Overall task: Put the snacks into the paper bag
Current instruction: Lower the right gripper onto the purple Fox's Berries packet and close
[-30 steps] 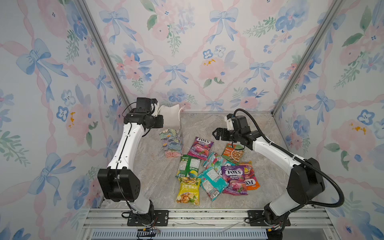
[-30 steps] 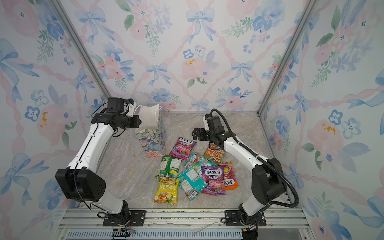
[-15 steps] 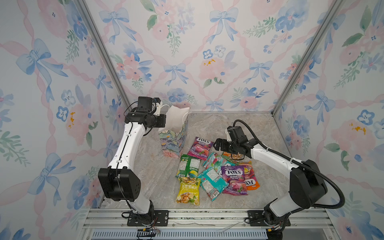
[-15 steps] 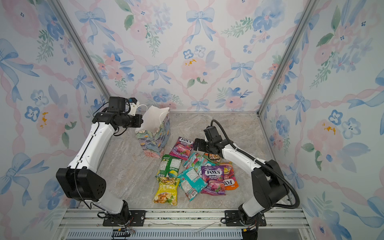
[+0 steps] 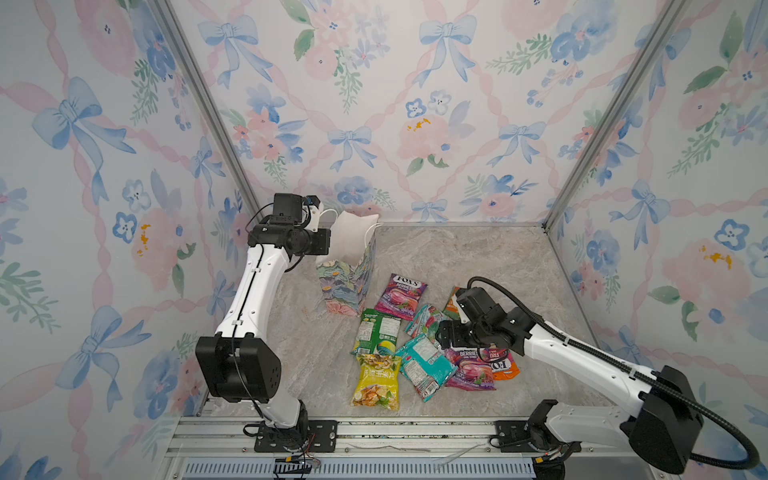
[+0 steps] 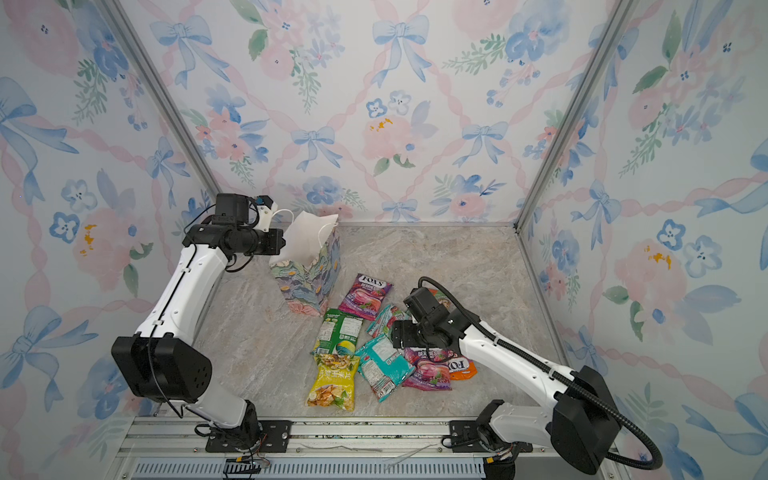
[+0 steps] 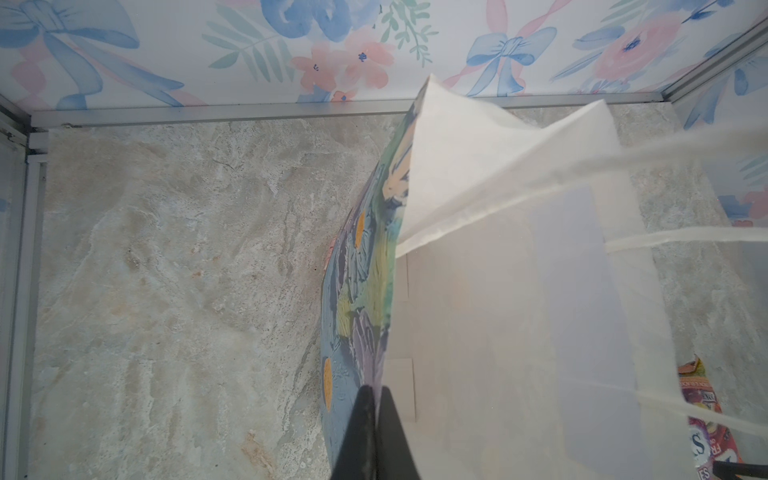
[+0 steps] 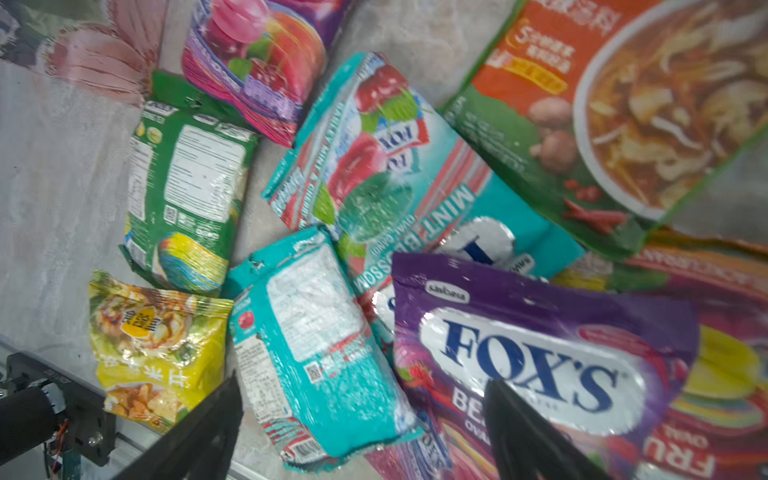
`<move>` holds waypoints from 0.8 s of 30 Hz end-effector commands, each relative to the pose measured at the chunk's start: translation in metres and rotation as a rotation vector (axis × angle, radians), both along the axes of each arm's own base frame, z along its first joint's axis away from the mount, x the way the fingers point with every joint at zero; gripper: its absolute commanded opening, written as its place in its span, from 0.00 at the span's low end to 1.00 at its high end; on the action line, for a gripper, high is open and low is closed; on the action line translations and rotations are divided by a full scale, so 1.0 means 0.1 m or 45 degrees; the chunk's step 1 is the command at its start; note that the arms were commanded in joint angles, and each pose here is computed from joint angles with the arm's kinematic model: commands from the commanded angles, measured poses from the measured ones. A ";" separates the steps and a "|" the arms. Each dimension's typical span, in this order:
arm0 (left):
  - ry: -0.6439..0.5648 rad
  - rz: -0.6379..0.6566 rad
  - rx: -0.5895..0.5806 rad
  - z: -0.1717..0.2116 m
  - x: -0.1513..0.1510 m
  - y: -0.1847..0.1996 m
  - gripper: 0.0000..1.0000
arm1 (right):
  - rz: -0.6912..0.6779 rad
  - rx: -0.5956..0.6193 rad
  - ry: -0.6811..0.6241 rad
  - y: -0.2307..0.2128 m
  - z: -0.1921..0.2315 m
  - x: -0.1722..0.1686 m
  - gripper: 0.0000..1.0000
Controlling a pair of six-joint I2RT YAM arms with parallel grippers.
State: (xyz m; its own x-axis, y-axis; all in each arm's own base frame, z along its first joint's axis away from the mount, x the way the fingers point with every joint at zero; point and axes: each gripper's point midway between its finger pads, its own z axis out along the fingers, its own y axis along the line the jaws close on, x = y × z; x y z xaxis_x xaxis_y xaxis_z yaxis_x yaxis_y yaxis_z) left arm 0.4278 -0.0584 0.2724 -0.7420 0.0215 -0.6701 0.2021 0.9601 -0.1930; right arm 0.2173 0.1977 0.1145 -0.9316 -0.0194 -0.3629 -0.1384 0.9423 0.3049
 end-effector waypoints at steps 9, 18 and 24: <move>-0.027 -0.033 -0.038 0.10 -0.10 -0.02 0.00 | -0.363 0.049 0.183 -0.76 -0.38 -0.37 0.87; -0.017 -0.039 -0.048 0.08 -0.10 -0.04 0.00 | -0.376 0.113 0.238 -0.72 -0.60 -0.44 0.82; -0.015 -0.048 -0.062 0.08 -0.10 -0.06 0.00 | -0.367 0.158 0.232 -0.66 -0.66 -0.40 0.74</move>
